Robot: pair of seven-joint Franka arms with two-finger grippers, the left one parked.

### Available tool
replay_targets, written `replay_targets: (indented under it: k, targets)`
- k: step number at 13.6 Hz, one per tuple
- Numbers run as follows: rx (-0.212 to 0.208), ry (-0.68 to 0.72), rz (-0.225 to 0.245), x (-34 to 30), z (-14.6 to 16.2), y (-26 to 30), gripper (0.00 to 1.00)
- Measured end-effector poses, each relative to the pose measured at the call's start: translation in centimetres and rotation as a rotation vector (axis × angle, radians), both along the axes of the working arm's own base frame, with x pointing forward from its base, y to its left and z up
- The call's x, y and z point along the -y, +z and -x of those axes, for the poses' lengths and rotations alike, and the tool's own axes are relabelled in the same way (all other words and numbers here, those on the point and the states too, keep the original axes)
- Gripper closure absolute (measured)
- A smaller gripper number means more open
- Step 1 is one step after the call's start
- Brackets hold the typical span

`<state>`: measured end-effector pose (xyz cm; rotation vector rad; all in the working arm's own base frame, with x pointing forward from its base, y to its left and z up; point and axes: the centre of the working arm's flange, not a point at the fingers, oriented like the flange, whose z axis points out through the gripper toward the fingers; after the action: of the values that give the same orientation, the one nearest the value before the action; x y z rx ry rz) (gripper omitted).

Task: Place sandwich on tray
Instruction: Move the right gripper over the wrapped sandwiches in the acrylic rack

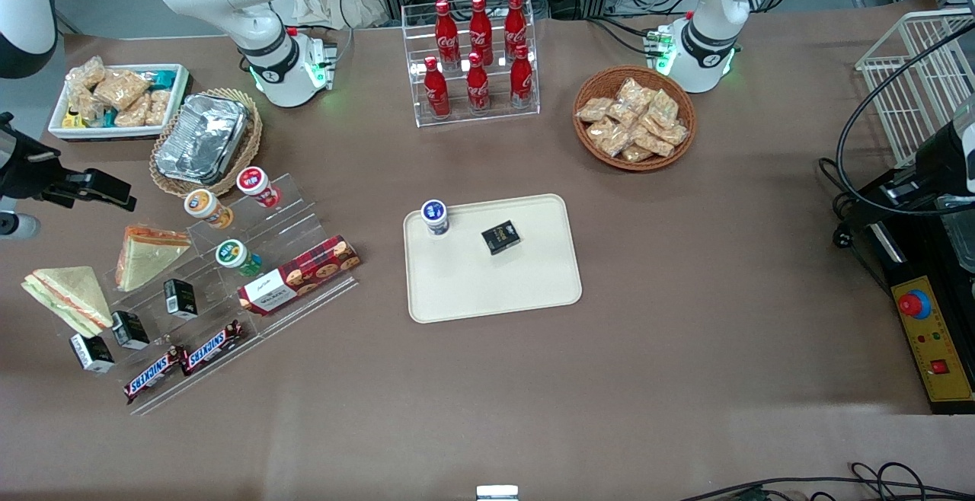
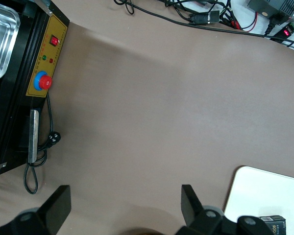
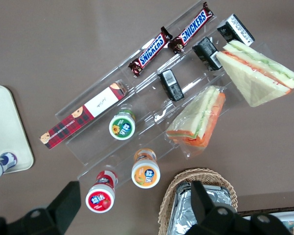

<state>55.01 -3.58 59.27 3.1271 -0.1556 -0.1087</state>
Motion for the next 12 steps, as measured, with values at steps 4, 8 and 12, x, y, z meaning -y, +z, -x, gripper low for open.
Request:
replay_targets:
  k: [4, 8, 12]
  targets:
    - [-0.001, 0.008, 0.002, -1.7, -0.1, 0.0, 0.00]
    - [-0.011, 0.034, -0.003, 0.2, 0.0, -0.6, 0.00]
    - [0.008, 0.166, -0.015, 7.7, 0.3, -2.3, 0.00]
